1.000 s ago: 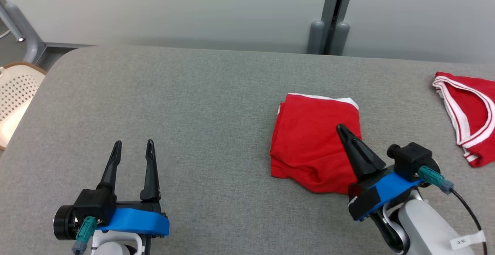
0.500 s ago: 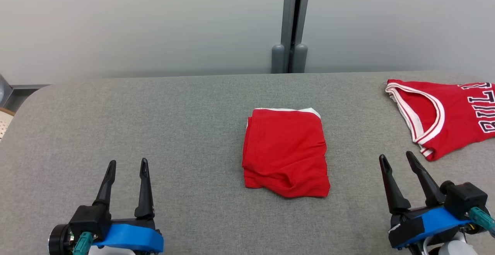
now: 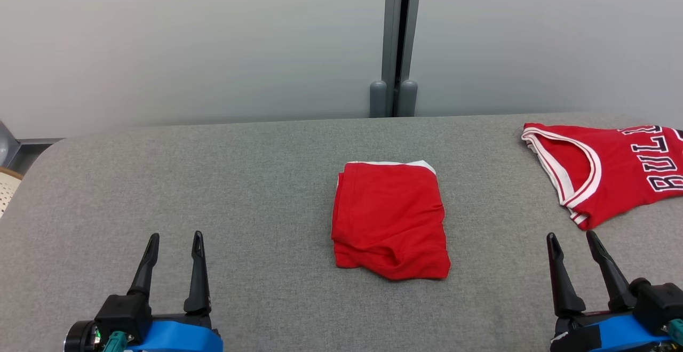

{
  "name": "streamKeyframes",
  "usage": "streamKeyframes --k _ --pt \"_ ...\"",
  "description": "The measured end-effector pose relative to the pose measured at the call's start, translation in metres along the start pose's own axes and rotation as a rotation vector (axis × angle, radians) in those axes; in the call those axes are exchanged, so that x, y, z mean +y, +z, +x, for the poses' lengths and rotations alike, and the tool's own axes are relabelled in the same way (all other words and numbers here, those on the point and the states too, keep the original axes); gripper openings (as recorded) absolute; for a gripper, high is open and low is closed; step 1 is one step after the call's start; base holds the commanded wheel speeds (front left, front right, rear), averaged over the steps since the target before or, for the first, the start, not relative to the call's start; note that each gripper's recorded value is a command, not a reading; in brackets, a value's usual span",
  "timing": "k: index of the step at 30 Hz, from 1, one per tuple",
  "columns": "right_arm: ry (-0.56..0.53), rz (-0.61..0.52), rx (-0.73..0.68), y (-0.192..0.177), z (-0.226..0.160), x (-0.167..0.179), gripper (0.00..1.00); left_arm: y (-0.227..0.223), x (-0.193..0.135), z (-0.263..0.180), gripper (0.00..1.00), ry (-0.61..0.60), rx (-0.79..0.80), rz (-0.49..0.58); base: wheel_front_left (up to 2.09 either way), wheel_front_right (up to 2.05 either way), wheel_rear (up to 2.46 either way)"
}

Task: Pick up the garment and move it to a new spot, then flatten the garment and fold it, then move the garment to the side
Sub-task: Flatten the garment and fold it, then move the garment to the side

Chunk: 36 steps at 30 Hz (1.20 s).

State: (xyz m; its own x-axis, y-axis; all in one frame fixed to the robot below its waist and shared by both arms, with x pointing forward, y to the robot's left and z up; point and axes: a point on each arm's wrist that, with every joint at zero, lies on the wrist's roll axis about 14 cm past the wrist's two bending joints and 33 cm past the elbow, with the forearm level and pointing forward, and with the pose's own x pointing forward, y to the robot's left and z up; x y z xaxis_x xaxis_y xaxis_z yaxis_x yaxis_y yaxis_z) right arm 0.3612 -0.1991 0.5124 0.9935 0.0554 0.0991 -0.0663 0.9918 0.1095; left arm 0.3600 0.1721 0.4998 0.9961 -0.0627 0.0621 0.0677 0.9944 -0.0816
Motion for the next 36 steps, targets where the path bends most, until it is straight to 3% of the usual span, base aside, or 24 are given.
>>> streamKeyframes --k 36 --pt "0.013 0.001 -0.010 0.008 -0.005 0.014 1.00 -0.001 0.004 -0.008 1.00 0.009 0.005 0.019 0.00 0.00 0.00"
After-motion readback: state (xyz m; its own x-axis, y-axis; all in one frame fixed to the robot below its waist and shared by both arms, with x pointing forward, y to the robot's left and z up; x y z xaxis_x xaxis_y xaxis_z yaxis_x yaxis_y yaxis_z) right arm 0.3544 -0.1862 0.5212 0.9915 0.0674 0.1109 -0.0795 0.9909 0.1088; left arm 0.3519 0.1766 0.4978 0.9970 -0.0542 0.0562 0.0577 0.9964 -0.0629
